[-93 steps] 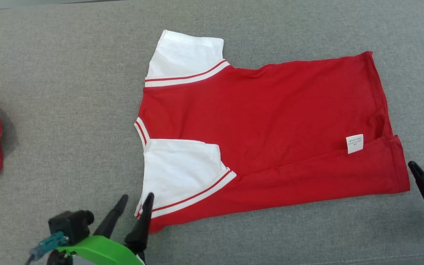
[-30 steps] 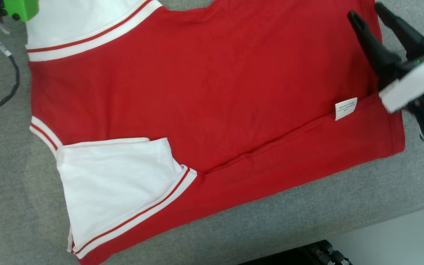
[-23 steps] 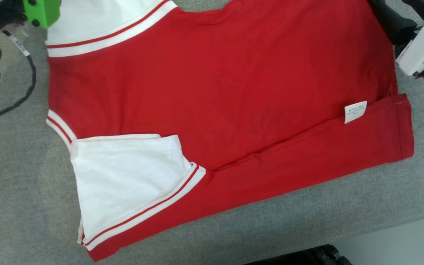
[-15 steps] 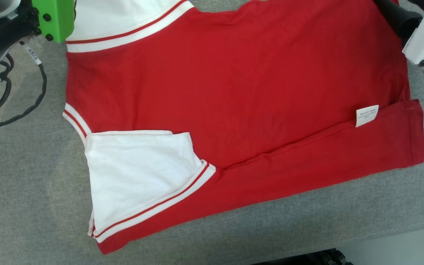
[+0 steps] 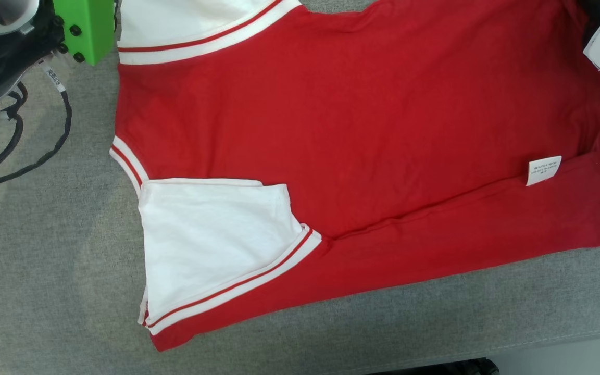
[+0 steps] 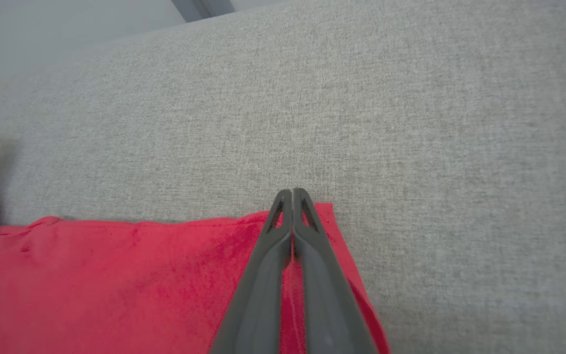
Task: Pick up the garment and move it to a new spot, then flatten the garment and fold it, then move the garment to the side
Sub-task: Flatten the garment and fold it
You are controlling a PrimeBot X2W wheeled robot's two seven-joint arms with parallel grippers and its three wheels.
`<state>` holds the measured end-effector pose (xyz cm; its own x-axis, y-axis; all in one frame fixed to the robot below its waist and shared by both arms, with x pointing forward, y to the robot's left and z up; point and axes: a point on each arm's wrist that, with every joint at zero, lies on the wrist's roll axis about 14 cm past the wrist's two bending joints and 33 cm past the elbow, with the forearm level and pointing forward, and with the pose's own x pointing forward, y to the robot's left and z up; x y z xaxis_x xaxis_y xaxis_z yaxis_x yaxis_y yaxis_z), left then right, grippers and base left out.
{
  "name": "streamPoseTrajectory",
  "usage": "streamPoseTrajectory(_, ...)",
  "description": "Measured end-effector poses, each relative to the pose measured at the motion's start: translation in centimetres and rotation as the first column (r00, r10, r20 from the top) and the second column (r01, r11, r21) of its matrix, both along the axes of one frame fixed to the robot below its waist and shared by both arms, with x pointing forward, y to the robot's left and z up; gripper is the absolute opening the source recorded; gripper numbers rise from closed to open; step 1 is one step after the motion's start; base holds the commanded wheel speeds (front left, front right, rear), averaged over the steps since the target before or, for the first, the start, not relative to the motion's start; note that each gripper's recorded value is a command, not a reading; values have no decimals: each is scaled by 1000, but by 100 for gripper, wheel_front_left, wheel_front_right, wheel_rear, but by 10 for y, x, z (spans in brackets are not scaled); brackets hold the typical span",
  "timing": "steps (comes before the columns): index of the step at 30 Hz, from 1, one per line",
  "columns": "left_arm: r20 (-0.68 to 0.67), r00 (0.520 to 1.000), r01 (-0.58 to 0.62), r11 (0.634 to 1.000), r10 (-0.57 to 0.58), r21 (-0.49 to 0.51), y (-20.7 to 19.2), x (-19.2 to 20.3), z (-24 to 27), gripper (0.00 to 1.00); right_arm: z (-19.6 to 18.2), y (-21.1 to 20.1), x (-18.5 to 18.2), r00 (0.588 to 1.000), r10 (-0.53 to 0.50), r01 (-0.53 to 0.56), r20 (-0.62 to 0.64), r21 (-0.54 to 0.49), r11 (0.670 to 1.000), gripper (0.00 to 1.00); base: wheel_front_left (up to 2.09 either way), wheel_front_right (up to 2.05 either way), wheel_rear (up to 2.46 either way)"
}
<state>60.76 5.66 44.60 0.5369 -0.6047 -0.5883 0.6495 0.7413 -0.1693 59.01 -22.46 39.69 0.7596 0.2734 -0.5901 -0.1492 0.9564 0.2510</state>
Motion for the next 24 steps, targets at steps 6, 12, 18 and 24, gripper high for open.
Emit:
streamPoseTrajectory(6, 95, 995, -36, 998, 41, -48, 6, 11, 20, 0, 21, -11, 5, 997, -18, 18, 76, -6, 1000, 0, 0, 0, 0)
streamPoseTrajectory(12, 189, 979, -56, 994, 74, -99, 12, 19, 44, 0, 43, -22, 4, 989, -37, 36, 144, 7, 999, 0, 0, 0, 0)
streamPoseTrajectory(18, 215, 973, -61, 990, 87, -126, 13, 18, 57, 0, 55, -29, -3, 986, -49, 45, 160, 26, 999, 0, 0, 0, 0)
streamPoseTrajectory(24, 248, 964, -61, 986, 99, -158, 15, 13, 71, 0, 80, -31, -8, 971, -56, 43, 232, 61, 997, 0, 0, 0, 0)
